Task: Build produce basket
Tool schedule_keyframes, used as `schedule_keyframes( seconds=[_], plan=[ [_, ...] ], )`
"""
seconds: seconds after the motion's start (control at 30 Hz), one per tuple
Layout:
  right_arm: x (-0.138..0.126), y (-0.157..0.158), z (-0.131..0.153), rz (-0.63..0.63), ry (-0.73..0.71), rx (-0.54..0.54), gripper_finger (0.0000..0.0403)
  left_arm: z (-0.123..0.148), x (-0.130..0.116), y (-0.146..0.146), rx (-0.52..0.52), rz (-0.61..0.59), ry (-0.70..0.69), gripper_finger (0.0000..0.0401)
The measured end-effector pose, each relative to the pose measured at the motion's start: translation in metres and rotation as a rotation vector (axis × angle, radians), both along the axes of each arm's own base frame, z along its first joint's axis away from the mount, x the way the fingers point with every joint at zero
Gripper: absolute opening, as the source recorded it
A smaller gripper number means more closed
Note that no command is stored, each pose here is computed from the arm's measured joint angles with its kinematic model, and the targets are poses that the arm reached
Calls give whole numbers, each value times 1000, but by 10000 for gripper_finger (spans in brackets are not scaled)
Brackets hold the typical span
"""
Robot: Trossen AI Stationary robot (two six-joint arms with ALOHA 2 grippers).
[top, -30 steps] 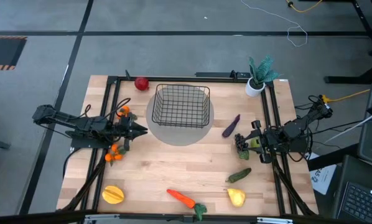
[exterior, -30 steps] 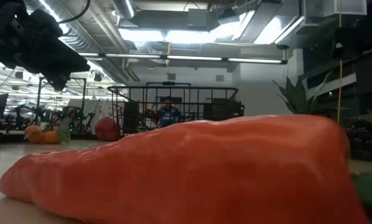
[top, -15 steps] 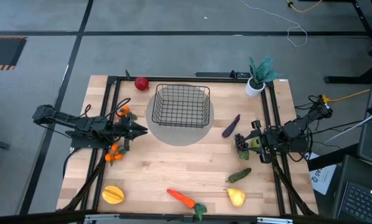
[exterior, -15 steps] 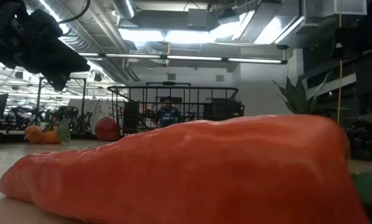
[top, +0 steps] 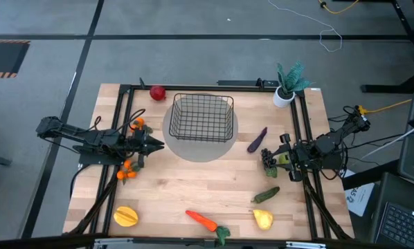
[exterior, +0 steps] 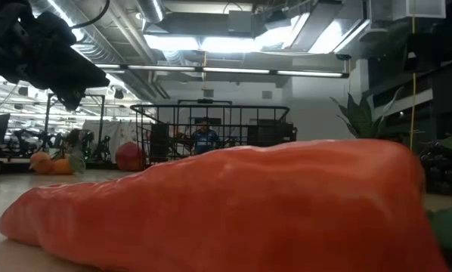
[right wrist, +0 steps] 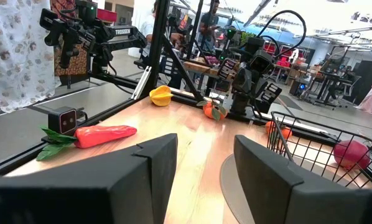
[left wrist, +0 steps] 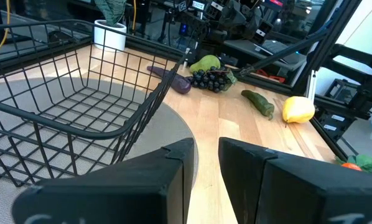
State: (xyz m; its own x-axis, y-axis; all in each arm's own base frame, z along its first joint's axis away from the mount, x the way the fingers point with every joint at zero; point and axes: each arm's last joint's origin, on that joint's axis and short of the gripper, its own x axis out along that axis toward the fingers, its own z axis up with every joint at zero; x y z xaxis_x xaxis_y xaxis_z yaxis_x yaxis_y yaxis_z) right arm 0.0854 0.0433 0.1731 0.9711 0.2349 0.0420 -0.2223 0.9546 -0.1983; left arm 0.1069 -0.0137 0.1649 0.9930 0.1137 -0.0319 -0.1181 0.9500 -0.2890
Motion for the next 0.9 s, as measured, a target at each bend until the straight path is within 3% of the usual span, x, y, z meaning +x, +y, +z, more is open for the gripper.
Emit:
schedule_keyframes(
  seconds=[0.4, 0.9],
  plan=[
    [0, 0, 0, 0, 3, 11, 165, 0, 0, 0, 0, 0, 0, 64],
    [0, 0, 2, 19, 72, 370, 165, 0, 0, 0, 0, 0, 0, 64]
  ],
)
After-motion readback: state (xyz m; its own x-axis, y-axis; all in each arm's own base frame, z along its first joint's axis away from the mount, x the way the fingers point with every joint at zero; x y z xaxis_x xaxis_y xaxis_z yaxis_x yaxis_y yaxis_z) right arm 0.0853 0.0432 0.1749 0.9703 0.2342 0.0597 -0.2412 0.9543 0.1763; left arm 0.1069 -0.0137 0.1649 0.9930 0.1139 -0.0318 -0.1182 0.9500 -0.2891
